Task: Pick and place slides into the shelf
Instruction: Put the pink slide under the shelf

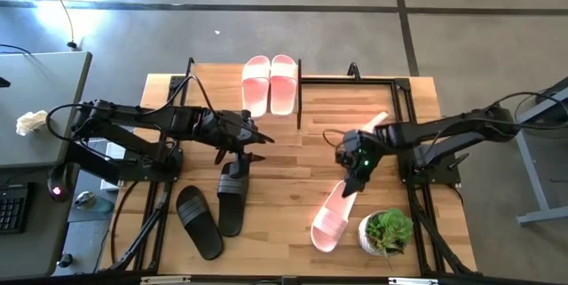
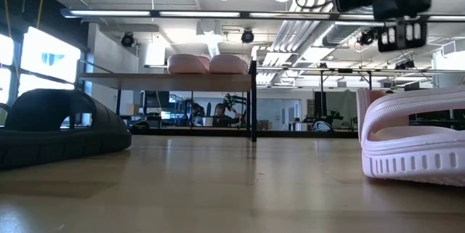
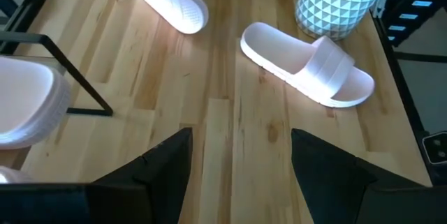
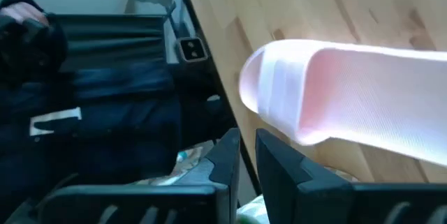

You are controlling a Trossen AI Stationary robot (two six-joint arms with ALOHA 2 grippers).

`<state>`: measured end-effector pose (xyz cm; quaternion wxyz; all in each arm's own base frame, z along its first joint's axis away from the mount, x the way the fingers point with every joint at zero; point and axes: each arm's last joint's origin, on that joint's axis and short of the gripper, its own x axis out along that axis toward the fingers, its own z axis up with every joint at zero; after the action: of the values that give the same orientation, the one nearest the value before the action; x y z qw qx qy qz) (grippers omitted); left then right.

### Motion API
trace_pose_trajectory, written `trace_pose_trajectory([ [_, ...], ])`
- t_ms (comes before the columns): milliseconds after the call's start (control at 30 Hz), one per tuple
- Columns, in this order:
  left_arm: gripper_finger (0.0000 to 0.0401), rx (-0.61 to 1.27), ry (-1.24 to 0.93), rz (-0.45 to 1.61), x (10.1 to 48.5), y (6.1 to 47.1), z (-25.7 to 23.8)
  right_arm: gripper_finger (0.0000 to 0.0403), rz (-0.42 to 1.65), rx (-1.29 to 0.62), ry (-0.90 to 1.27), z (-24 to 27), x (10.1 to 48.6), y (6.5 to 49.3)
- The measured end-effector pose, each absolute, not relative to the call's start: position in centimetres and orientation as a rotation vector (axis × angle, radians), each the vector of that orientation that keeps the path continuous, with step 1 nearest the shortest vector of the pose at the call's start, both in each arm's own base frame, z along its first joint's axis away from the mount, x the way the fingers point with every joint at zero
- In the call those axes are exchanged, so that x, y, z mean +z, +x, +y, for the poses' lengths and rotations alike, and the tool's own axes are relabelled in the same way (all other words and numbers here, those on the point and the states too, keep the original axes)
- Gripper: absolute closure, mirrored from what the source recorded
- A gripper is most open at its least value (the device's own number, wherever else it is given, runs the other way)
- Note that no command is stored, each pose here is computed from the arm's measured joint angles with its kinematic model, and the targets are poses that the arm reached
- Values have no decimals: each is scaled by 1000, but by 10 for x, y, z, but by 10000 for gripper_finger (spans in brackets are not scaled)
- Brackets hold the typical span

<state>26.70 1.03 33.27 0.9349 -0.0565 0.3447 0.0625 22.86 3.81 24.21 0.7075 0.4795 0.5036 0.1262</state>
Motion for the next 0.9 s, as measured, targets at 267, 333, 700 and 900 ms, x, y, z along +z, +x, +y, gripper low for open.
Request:
trace_pose_trajectory([
  [267, 174, 130, -124, 704, 333, 267, 10, 331, 1122, 298, 1090, 52, 197, 228],
  [333, 174, 132, -130, 704, 333, 267, 10, 310, 1132, 305, 1079, 55, 190, 232],
  [700, 174, 145, -166, 704, 333, 267, 10, 227, 1231, 391, 1053, 74, 151, 254],
  [900, 174, 145, -166, 705, 332, 267, 10, 234, 1196, 442, 1042, 83, 144, 262],
])
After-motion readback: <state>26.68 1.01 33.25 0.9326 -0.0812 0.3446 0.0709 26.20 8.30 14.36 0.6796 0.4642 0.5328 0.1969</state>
